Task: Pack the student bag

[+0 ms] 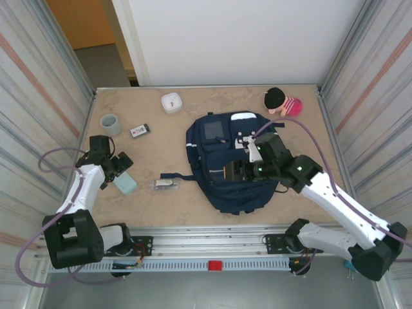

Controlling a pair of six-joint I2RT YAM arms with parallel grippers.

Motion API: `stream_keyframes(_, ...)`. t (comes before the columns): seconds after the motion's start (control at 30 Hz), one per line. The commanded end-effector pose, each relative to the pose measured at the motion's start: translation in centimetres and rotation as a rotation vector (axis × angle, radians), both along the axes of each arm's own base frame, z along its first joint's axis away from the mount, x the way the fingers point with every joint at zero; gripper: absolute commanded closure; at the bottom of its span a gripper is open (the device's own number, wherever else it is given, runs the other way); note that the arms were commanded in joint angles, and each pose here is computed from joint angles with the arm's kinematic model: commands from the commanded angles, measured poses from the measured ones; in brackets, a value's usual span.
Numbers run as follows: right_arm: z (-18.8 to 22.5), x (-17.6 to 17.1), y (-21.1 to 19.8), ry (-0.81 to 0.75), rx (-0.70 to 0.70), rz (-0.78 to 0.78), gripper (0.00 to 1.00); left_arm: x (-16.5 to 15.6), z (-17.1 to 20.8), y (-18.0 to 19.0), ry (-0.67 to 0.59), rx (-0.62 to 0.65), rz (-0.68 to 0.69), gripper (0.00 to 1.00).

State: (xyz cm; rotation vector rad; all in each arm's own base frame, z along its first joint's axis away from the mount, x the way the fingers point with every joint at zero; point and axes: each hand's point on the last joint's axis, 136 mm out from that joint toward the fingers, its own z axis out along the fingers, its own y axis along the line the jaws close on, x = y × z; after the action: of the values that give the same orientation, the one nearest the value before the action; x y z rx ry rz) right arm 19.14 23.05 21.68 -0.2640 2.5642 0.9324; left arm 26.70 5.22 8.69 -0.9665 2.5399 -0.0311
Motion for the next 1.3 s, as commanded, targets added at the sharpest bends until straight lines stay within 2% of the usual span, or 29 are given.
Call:
stream_keyframes(0.0,0.0,0.7,2.5,-0.034,0.041,0.097,0.26,-0.2,-0.4,0.6,0.058,0.033,-0.018,0.01)
stream_keyframes(0.23,-1.0,1.0,4.9,-0.027,0.058,0.188,0.26,0.2,-3.2,0.4,0.149,0.014,-0.052,0.02)
stream_keyframes(0.47,-1.4,1.1,5.9,-0.016,0.074,0.223,0.27,0.2,-4.8,0.5,0.198,0.014,-0.056,0.06)
stream_keyframes(0.7,-1.2,1.2,6.5,-0.026,0.08,0.249,0.28,0.5,-5.3,0.3,0.216,0.042,-0.074,0.15)
stream_keyframes(0.97,-0.9,1.0,6.4,-0.042,0.082,0.26,0.28,1.0,-6.2,-0.3,0.261,0.075,-0.106,0.15)
stream_keyframes(1.27,-0.6,1.4,6.1,-0.069,0.085,0.245,0.28,1.4,-5.3,-1.1,0.243,0.107,-0.148,0.34)
